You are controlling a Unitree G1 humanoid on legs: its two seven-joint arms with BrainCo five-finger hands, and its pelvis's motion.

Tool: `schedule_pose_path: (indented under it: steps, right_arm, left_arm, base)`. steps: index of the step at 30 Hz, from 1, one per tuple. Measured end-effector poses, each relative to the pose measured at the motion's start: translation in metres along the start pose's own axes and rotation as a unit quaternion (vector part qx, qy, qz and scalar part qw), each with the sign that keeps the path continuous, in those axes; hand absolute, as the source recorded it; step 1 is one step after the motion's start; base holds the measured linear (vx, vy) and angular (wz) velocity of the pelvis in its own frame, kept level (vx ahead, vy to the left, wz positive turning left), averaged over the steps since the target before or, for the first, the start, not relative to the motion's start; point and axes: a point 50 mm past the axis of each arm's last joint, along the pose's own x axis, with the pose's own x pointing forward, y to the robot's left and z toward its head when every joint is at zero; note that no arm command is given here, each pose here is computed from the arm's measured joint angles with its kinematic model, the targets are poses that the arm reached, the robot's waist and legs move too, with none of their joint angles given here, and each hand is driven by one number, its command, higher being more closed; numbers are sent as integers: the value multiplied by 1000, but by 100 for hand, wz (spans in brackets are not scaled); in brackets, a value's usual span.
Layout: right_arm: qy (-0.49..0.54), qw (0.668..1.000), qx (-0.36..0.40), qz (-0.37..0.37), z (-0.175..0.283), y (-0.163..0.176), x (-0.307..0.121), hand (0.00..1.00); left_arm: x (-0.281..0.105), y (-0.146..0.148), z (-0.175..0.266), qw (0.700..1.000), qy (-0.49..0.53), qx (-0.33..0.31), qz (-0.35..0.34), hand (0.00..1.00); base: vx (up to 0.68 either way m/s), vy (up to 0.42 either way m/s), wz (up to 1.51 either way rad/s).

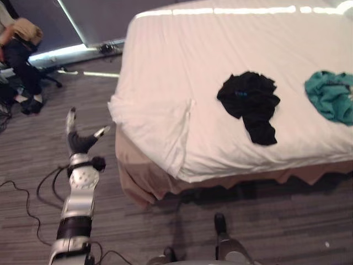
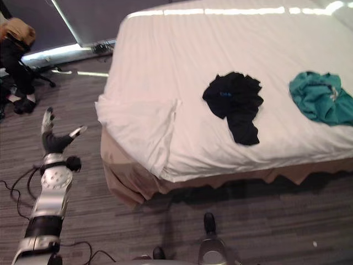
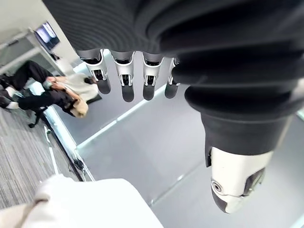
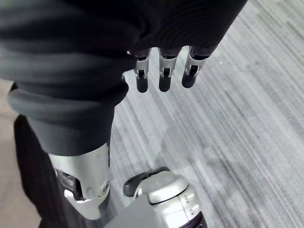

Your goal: Tidy the bed and pick cloth on bed and put in laundry

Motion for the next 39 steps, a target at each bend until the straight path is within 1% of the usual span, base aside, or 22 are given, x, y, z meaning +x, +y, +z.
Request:
schedule_pose_path:
  steps: [1, 5, 6, 9, 10, 11, 13, 18, 20, 23, 25, 26, 27, 28, 29, 30, 31, 34, 35, 36, 39]
  right_arm:
    - [-9, 1000, 2, 3, 7, 4, 1, 0]
    - [-32, 999, 7, 4, 23, 11, 4, 0]
    - [-37, 999, 9, 5, 27, 13, 4, 0]
    - [-65, 998, 18, 6, 41, 18, 4, 0]
    - [-76, 997, 19, 12, 47, 23, 4, 0]
    - [-80, 996, 21, 16, 49, 25, 4, 0]
    - [-87, 996, 18, 22, 52, 28, 3, 0]
    - [-104, 994, 19, 35, 58, 36, 1, 0]
    - [-111, 993, 30, 37, 62, 36, 0, 0]
    - [-124, 991, 41, 31, 70, 31, 0, 0]
    - [-135, 988, 78, 1, 79, 13, 3, 0]
    - [-138, 987, 83, -5, 81, 10, 3, 0]
    - [-148, 984, 101, -23, 88, -2, 4, 0]
    - [-166, 977, 120, -53, 99, -21, 4, 0]
    - [-172, 975, 126, -62, 103, -27, 4, 0]
    - [-189, 969, 139, -81, 113, -41, 2, 0]
    - [-211, 960, 150, -103, 125, -57, -2, 0]
    - [-276, 935, 170, -141, 154, -81, -16, 0]
    - [-317, 919, 171, -158, 171, -92, -28, 0]
    - [-348, 907, 163, -169, 184, -98, -37, 100]
    - [-420, 879, 125, -188, 214, -103, -60, 100]
  left_arm:
    - [10, -5, 4, 1000, -3, 22, -9, 0]
    - [32, -27, 19, 997, -10, 61, -42, 0]
    - [39, -32, 28, 996, -22, 68, -47, 0]
    - [61, -38, 52, 995, -43, 78, -47, 0]
    - [70, -35, 60, 994, -49, 92, -44, 0]
    - [73, -35, 63, 993, -52, 99, -44, 100]
    - [81, -38, 71, 991, -54, 115, -47, 100]
    - [90, -37, 74, 982, -53, 171, -59, 100]
    - [92, -36, 74, 977, -56, 193, -71, 100]
    - [88, -40, 68, 972, -52, 210, -93, 100]
    - [72, -46, 45, 965, -38, 227, -129, 100]
    - [70, -46, 42, 964, -35, 228, -132, 100]
    - [61, -45, 28, 962, -23, 232, -142, 100]
    - [49, -42, 10, 959, -4, 238, -153, 100]
    - [45, -39, 3, 958, 6, 239, -156, 100]
    - [35, -33, -12, 958, 26, 238, -156, 100]
    - [20, -23, -31, 958, 53, 237, -152, 0]
    - [-13, -2, -66, 952, 111, 241, -150, 0]
    - [-33, 10, -85, 948, 149, 240, -146, 0]
    - [-46, 19, -97, 946, 178, 235, -136, 0]
    - [-73, 31, -117, 943, 233, 212, -107, 0]
  base:
    - [-34, -52, -26]
    - [20, -35, -31]
    - [52, -6, -32]
    - [39, 14, -16]
    - [29, 33, -5]
    - [26, 42, -4]
    - [7, 43, -8]
    - [-7, 43, -4]
    - [0, 0, 0]
    - [0, 0, 0]
    - [-10, 4, -3]
    - [0, 0, 0]
    - [-10, 15, 9]
    - [-10, 18, 11]
    - [-8, 27, 14]
    - [-2, 26, 12]
    - [6, 28, 12]
    - [31, 25, 9]
    - [33, 28, 6]
    - [30, 30, 5]
    - [-7, 26, 10]
